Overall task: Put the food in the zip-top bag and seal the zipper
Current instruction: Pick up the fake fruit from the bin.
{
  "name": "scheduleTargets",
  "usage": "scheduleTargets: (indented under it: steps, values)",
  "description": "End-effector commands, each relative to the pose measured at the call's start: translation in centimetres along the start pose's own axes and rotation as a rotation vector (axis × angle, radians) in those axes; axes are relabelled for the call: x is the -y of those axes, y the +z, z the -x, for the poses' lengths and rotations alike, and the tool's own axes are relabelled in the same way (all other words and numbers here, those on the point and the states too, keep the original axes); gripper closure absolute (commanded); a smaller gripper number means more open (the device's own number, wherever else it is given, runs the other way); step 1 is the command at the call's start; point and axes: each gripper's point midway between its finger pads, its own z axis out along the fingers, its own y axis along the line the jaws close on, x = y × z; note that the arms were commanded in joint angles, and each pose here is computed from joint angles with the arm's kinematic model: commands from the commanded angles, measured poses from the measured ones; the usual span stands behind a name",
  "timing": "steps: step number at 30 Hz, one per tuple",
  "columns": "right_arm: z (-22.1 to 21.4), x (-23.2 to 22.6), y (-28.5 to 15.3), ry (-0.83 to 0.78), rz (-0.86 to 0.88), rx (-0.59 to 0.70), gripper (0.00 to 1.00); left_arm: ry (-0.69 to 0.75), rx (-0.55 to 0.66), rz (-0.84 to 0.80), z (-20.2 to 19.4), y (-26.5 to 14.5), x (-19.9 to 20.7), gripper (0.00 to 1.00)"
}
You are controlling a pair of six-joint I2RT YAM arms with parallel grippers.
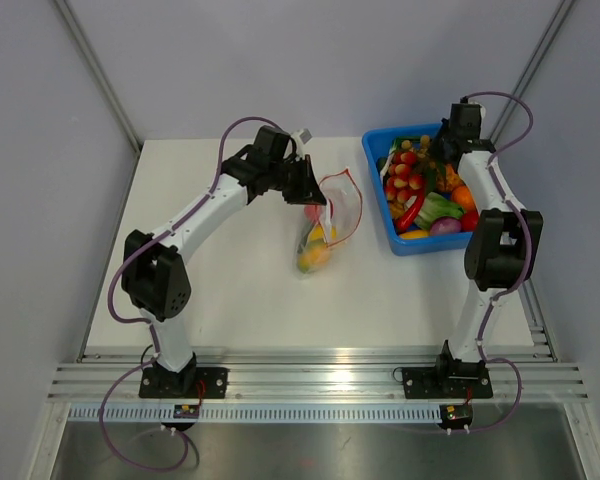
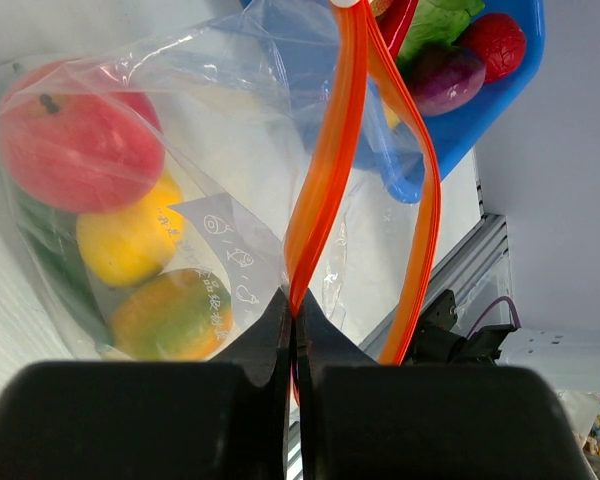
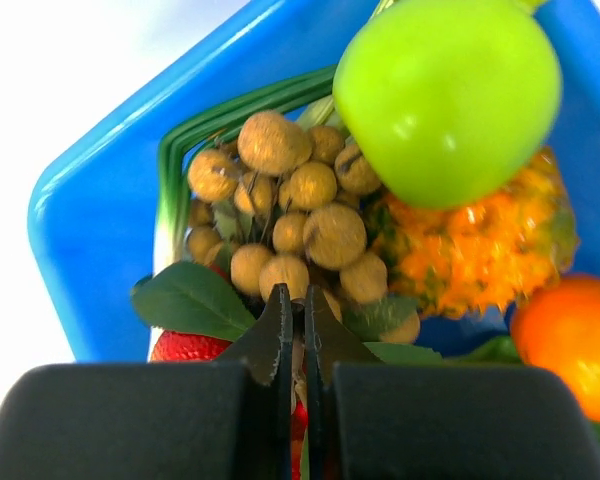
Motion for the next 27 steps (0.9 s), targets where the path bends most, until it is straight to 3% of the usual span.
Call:
scheduleTargets:
  steps: [1, 15, 27]
  values:
    - [4.3, -1.9, -5.6, 0.009, 0.070, 0.122, 1.00, 0.025, 0.025, -0.057, 1.1, 0.1, 1.9, 1.00]
    - [5.6, -1.2, -16.8, 0.039, 0.093, 0.247, 1.00, 0.015, 0.012, -0.087, 1.2, 1.8, 2.9, 1.00]
    - [5.7, -3.5, -28.4, 0.099, 0.296, 0.332, 1.00, 0.038, 0.024, -0.124, 2.4, 2.3, 5.8, 1.00]
